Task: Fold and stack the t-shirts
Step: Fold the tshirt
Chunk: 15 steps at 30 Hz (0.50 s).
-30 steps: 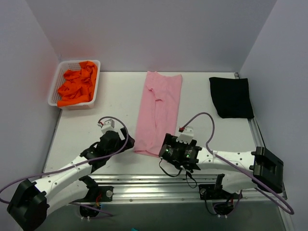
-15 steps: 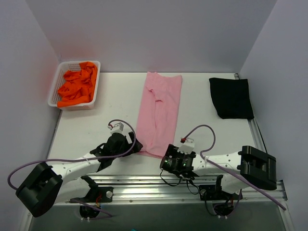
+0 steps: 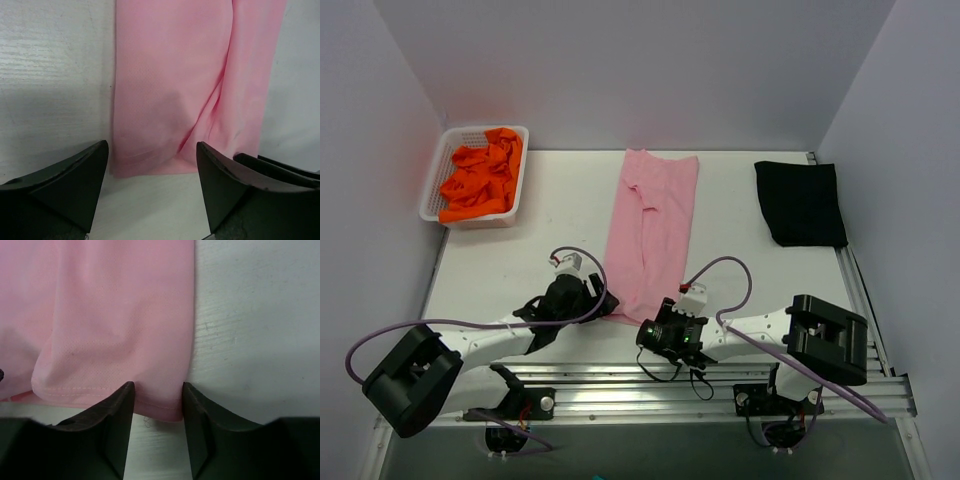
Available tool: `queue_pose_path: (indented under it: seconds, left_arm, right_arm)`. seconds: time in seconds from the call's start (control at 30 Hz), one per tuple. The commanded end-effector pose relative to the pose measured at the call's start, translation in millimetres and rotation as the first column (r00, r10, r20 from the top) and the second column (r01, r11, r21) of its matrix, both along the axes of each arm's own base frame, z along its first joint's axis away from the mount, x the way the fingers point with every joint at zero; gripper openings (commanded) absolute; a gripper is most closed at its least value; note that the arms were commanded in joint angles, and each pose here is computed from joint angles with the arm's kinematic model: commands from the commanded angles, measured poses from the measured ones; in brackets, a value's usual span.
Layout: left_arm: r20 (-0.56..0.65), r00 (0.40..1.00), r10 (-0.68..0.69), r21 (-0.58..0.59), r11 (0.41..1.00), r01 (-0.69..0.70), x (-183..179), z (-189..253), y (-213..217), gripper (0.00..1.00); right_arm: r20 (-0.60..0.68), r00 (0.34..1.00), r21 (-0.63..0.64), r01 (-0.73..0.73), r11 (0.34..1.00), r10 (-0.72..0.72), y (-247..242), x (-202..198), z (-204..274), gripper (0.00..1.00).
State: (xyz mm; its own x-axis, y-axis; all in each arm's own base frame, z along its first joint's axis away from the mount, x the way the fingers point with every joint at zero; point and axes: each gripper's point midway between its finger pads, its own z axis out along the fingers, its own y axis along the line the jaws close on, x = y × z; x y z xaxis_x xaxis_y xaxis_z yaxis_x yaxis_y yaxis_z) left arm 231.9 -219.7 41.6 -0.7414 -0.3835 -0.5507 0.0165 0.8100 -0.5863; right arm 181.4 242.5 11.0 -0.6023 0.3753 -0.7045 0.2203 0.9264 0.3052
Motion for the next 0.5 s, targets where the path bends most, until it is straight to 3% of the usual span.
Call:
queue_pose_path:
  seconds: [0.0,0.27,0.43,0.47]
  left_arm:
    - [0.002,1.0,-0.024,0.006,1.0,0.024,-2.9,-3.7,-2.2,0.78]
    - [0.021,0.997,-0.069,-0.025,0.997,0.07,-3.5,-5.4,-11.9,0.47]
    - [0.012,0.993,-0.12,-0.028,0.992,0.12,-3.9,-14.9,-21.9,0.03]
    - [0.014,0.992,-0.123,-0.031,0.992,0.123,-3.1,-13.9,-23.3,0.02]
  right_arm:
    - [-0.074,0.997,-0.04,-0.004,0.999,0.002,-9.9,-13.5,-17.8,0.35]
    - [-0.065,0.998,-0.058,0.019,0.998,-0.023,-23.1,-14.0,-17.7,0.01]
    - [-0.055,0.998,-0.094,0.031,0.995,-0.036,-32.0,-13.8,-20.7,0.0]
    - [-0.053,0.998,-0.098,0.032,0.995,-0.037,-32.7,-13.6,-19.4,0.0]
